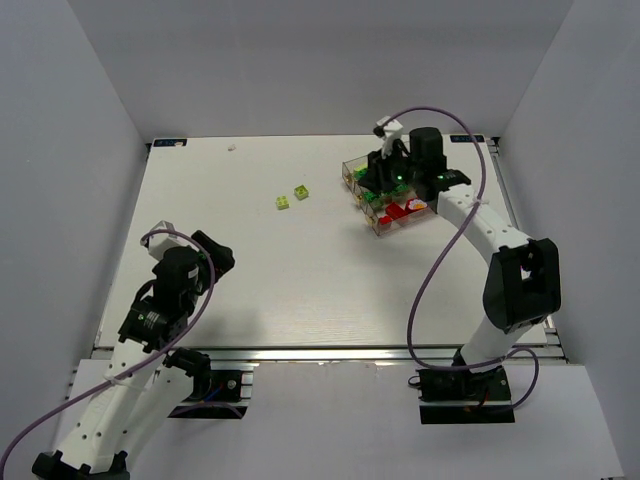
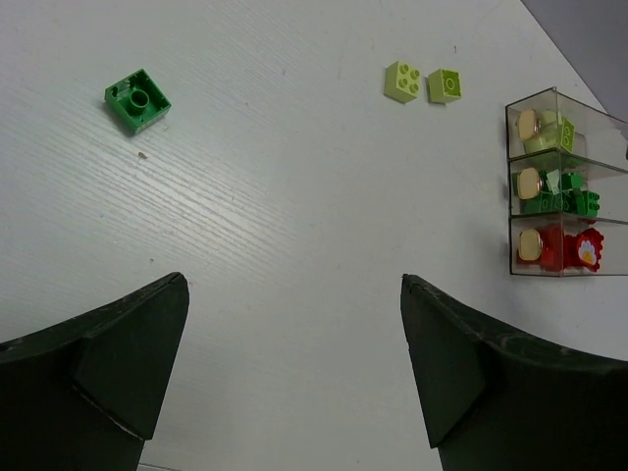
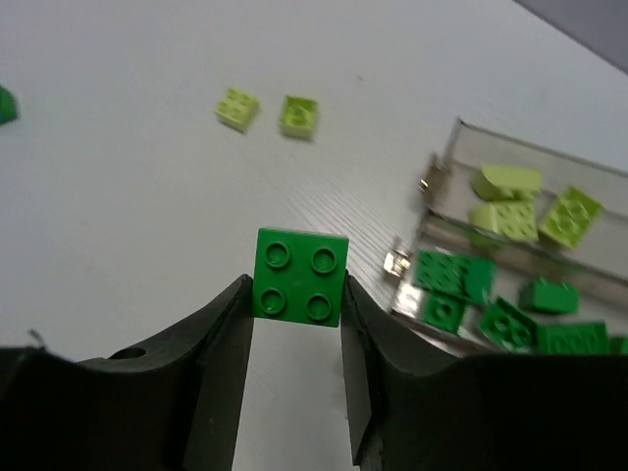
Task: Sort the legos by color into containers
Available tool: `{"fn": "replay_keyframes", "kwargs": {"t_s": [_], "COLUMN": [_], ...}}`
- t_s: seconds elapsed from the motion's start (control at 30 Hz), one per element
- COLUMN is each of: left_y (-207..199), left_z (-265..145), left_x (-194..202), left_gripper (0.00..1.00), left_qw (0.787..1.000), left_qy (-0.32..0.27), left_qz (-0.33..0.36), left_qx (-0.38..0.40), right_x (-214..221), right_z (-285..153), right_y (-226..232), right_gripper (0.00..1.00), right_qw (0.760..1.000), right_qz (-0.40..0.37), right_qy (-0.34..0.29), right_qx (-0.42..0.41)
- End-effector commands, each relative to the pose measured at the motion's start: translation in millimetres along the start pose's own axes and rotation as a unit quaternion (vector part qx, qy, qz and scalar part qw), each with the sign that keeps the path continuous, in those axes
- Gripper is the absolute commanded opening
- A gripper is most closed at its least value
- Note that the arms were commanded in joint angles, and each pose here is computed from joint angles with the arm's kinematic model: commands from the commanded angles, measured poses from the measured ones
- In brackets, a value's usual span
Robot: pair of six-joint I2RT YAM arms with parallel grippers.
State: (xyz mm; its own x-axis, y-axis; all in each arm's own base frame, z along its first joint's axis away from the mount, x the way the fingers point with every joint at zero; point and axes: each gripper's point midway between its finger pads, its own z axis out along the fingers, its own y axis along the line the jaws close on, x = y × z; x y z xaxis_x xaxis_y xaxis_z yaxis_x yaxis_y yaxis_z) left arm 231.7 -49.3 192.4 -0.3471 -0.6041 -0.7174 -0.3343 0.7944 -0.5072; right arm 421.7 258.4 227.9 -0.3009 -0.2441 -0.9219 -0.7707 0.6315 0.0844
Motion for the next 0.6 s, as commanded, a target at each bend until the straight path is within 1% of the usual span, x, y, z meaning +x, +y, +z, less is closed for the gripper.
{"fn": "replay_keyframes", "kwargs": {"t_s": [0.0, 0.1, 0.17, 0.2, 0.23, 0.3, 0.33, 0.4, 0.47, 0.57], "left_y": [-5, -6, -7, -7, -7, -6, -6, -4, -3, -1], "left_z": [4, 6, 7, 7, 7, 7, 7, 7, 7, 9], "left_x": [3, 6, 7, 7, 7, 8, 9, 11, 12, 16], "left_gripper": [0.98, 0.98, 0.98, 0.98, 0.98, 0.98, 0.98, 0.98, 0.98, 0.98], "left_qw": [1.000, 1.000, 1.000, 1.000, 1.000, 1.000, 1.000, 1.000, 1.000, 1.000], "left_qy": [0.004, 0.008, 0.011, 0.012, 0.013, 0.015, 0.016, 0.019, 0.020, 0.025], "left_qz": [0.002, 0.001, 0.002, 0.002, 0.002, 0.004, 0.004, 0.005, 0.004, 0.001], "left_qx": [0.013, 0.015, 0.016, 0.016, 0.016, 0.015, 0.014, 0.012, 0.011, 0.010], "right_x": [32, 39, 42, 50, 43, 54, 49, 57, 57, 69], "right_z": [-14, -16, -15, -12, -11, -6, -5, 0, 3, 11], "right_y": [-49, -84, -97, -108, -115, -129, -134, -145, -152, -161], "right_gripper": [0.00, 0.00, 0.00, 0.00, 0.00, 0.00, 0.00, 0.01, 0.05, 0.13], "right_qw": [0.997, 0.995, 0.995, 0.993, 0.994, 0.992, 0.992, 0.991, 0.991, 0.990], "right_qz": [0.032, 0.035, 0.033, 0.040, 0.036, 0.043, 0.040, 0.044, 0.042, 0.045], "right_qy": [0.044, 0.052, 0.057, 0.064, 0.059, 0.071, 0.066, 0.074, 0.074, 0.082], "right_qx": [0.046, 0.073, 0.080, 0.085, 0.090, 0.095, 0.097, 0.100, 0.106, 0.109]}}
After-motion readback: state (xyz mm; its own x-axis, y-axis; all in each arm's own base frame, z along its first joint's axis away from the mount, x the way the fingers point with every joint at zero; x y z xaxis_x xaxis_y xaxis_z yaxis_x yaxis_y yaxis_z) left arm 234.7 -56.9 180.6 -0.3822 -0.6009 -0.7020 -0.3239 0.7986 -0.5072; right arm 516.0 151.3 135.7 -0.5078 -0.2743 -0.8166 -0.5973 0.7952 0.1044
